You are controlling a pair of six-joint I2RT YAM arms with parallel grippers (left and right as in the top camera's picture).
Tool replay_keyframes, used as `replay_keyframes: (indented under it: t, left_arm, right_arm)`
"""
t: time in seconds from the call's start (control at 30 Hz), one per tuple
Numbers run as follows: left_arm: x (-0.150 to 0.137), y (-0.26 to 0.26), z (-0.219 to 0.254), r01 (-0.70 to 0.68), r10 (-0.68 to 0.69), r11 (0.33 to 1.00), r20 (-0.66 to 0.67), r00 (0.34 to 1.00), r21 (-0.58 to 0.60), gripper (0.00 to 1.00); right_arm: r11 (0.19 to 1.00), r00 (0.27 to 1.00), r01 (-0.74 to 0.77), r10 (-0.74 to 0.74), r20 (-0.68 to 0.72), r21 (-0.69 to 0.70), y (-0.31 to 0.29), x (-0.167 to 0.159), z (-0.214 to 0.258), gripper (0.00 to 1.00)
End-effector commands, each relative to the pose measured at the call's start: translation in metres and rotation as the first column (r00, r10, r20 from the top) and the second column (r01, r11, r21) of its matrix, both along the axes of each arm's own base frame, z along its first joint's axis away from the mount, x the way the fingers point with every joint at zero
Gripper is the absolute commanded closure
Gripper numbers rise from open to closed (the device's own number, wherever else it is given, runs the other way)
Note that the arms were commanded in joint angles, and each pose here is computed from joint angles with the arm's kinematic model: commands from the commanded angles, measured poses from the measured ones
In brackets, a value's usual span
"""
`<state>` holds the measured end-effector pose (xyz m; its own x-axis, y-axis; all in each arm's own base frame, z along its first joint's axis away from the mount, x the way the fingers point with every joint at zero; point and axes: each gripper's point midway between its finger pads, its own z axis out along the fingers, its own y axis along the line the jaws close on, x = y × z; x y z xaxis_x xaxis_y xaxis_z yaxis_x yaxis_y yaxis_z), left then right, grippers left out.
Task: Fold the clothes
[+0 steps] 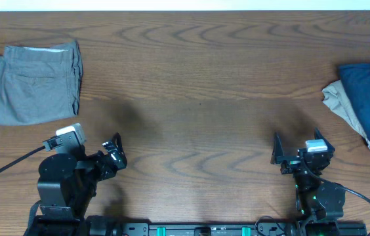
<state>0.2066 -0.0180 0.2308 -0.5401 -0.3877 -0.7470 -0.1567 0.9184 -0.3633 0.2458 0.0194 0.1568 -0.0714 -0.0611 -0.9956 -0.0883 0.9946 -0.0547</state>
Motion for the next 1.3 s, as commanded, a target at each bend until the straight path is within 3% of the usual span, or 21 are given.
replay_keyframes:
  t: [0.0, 0.23, 0.47, 0.8, 1.0, 1.27]
  left_arm:
    - [-0.003, 0.004, -0.005, -0.005, 0.005, 0.999, -0.004, 1.000, 0.037, 0.02]
    - [-0.008, 0.008, -0.041, 0.048, -0.049, 0.988, 0.002, 0.999, 0.149, 0.02]
    - [0.014, 0.006, -0.068, 0.024, -0.068, 0.985, 0.254, 0.965, 0.173, 0.02]
    - [0.040, 0.010, -0.062, -0.061, -0.051, 0.980, 0.544, 0.837, 0.187, 0.02]
    - [0.037, 0.011, -0.093, -0.038, -0.061, 0.975, 0.429, 0.901, 0.218, 0.02]
    - [0.037, 0.011, -0.094, -0.037, -0.061, 0.975, 0.425, 0.903, 0.218, 0.02]
  right_arm:
    - [1.000, 1.000, -0.001, 0.001, -0.004, -0.013, 0.001, 0.000, -0.002, 0.01]
    - [1.000, 1.000, -0.001, 0.001, -0.004, -0.013, 0.001, 0.000, -0.002, 0.01]
    - [1.000, 1.000, -0.001, 0.001, -0.004, -0.013, 0.001, 0.000, -0.002, 0.01]
    - [1.000, 1.000, -0.001, 0.001, -0.004, -0.013, 0.001, 0.000, -0.002, 0.01]
    - [1.000, 1.000, -0.001, 0.001, -0.004, -0.013, 0.001, 0.000, -0.002, 0.01]
    - [1.000, 1.000, -0.001, 0.001, -0.004, -0.013, 0.001, 0.000, -0.002, 0.01]
